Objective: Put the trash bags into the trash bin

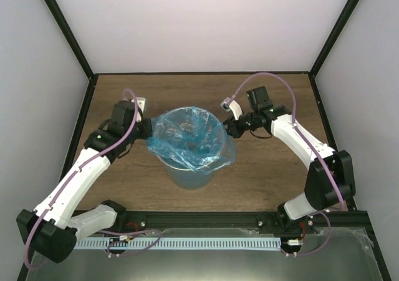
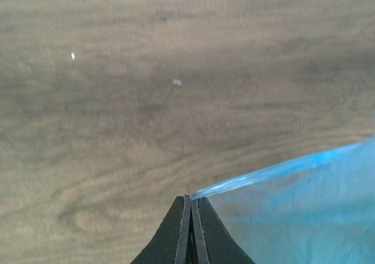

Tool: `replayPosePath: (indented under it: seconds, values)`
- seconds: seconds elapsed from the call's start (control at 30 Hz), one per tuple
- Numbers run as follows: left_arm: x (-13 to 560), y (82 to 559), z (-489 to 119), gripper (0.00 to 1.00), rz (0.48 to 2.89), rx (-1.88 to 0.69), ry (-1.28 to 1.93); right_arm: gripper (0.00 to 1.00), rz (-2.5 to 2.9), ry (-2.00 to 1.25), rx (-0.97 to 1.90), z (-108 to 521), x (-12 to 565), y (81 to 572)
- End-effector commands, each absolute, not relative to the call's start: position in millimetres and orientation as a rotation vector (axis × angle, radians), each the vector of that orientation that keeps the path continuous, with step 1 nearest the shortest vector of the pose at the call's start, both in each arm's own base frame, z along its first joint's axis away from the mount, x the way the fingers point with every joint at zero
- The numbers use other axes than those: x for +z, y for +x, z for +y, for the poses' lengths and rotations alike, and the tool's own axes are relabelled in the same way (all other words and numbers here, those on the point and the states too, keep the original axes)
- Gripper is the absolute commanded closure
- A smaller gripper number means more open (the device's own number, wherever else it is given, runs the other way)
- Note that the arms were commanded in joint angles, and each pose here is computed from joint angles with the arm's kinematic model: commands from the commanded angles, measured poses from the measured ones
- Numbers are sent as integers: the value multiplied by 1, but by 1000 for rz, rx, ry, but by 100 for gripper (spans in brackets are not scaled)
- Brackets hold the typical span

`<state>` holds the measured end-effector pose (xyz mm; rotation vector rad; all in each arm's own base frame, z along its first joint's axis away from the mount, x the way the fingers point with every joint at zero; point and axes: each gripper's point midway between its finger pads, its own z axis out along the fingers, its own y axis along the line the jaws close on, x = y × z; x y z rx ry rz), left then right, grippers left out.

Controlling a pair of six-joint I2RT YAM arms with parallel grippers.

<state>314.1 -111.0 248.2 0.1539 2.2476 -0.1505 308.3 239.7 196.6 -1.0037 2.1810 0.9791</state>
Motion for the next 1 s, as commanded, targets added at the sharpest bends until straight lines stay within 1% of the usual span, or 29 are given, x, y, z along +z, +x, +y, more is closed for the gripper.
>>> replayPosePath:
  seconds: [0.0,0.13,0.23,0.33,0.4,0.43,0.47,0.53,0.57,0.6,0.63,0.67,0.73,0.77,0.87,0.9,0.97]
  values:
    - [225,286,-115,96,2312,-275,119,93,2157,-1027,1002,234,200,289]
    - [230,272,-123,96,2292,-395,89,92,2148,-1032,969,228,203,279]
    - [230,266,-128,94,2300,-449,93,86,2150,-1036,941,223,206,273]
    - [229,259,-121,89,2328,-442,42,75,2181,-994,847,212,208,275]
    - [229,252,-89,89,2354,-282,-112,63,2228,-868,758,191,212,287]
    - [236,248,-75,88,2337,-211,-172,58,2240,-799,739,177,217,292]
    - [245,246,-63,77,2311,-156,-206,55,2254,-753,735,165,221,295]
    - [263,240,-48,44,2257,-107,-249,51,2264,-693,714,146,233,301]
    - [272,237,-45,33,2234,-111,-260,49,2262,-672,698,138,240,303]
    - [276,234,-44,28,2231,-118,-262,48,2251,-661,684,132,248,303]
    - [279,230,-45,26,2232,-137,-259,47,2221,-665,668,129,261,301]
    - [281,227,-47,26,2236,-161,-248,47,2184,-688,665,129,272,296]
    - [281,216,-55,32,2245,-237,-203,45,2068,-774,691,137,299,277]
    - [282,210,-63,39,2251,-299,-162,43,2006,-817,707,141,312,265]
    - [280,189,-97,70,2258,-525,44,43,1865,-920,701,147,337,237]
    - [278,177,-118,74,2264,-662,164,44,1842,-946,699,148,340,231]
    - [275,157,-148,87,2286,-881,320,44,1833,-980,707,149,336,223]
